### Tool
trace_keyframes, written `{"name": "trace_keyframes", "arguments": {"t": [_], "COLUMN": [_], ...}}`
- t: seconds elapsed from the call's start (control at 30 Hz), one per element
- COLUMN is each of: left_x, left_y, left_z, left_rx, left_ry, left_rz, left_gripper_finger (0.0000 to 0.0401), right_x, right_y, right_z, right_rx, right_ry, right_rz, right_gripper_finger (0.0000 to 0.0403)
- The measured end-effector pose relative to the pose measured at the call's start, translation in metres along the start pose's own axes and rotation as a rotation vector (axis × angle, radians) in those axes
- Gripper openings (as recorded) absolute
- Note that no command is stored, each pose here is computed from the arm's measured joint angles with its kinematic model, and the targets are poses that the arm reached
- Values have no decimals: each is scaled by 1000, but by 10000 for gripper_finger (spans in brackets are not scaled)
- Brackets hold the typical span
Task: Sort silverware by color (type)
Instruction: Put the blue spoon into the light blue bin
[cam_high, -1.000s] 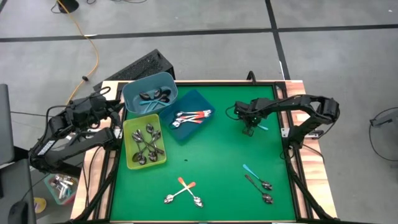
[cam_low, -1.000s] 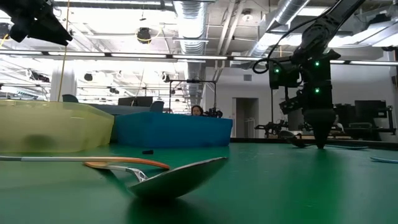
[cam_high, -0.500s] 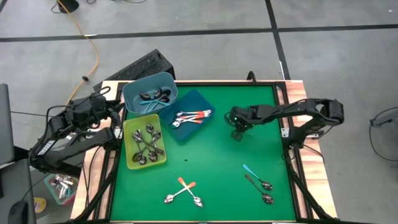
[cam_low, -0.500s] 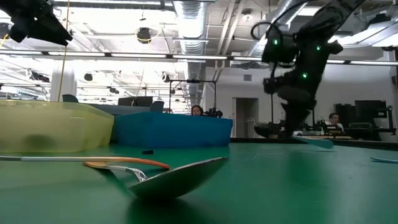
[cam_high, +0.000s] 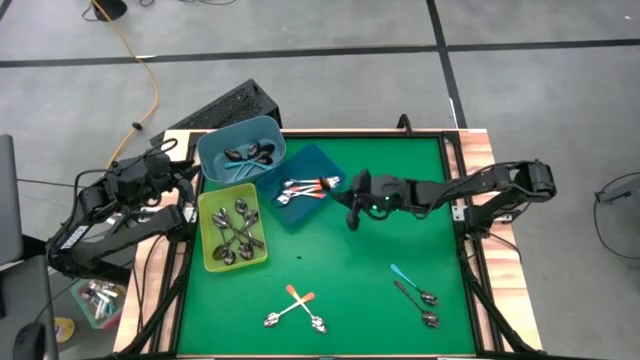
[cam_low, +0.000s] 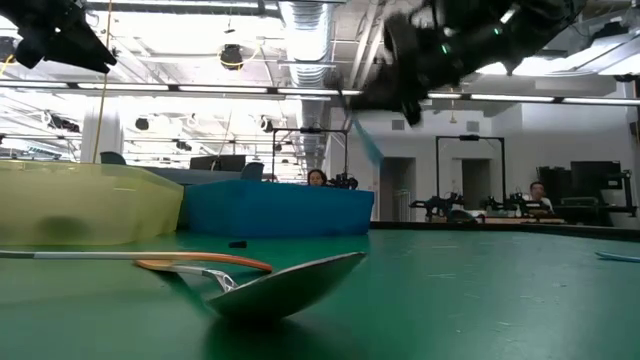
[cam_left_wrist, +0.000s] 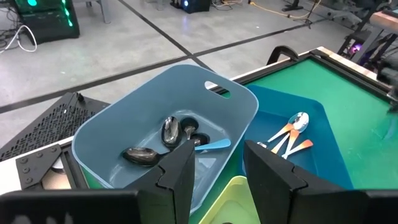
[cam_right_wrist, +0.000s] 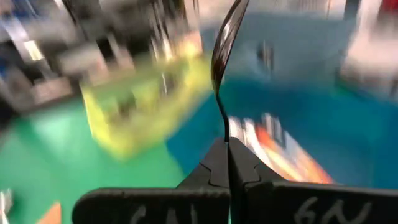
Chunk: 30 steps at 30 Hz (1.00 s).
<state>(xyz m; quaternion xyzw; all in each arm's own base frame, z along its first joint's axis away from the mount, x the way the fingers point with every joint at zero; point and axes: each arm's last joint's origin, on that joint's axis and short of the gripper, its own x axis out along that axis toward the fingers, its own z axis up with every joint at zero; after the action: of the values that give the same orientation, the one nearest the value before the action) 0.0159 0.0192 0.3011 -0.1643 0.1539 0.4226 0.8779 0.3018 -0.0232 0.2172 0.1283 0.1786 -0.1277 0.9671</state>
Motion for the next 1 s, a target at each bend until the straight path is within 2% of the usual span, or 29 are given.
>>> {"name": "trace_keyframes", "arguments": {"t": [0.1, 0.17, 0.3, 0.53, 0.73, 1.0], "left_x": [0, 0, 0, -1, -9, -6], "left_y": [0, 0, -1, -3, -2, 0], "left_z": [1, 1, 3, 10, 14, -4], "left_rx": [-3, -5, -9, 11, 39, -30], "left_ry": [-10, -15, -30, -107, -249, -441], "left_rz": [-3, -3, -5, -25, -76, -207], "left_gripper_finger": [122, 122, 122, 122, 121, 97], "right_x": [-2, 0, 12, 67, 113, 165], "right_y": [5, 6, 8, 11, 0, -24], "right_z": [19, 30, 59, 103, 143, 173], "right_rx": [-18, -19, -39, -177, -230, -246], "right_ry": [-203, -303, -400, -394, -382, -370], "right_rz": [22, -6, -75, -137, -26, 46], "right_gripper_finger": [1, 1, 1, 1, 1, 1]}}
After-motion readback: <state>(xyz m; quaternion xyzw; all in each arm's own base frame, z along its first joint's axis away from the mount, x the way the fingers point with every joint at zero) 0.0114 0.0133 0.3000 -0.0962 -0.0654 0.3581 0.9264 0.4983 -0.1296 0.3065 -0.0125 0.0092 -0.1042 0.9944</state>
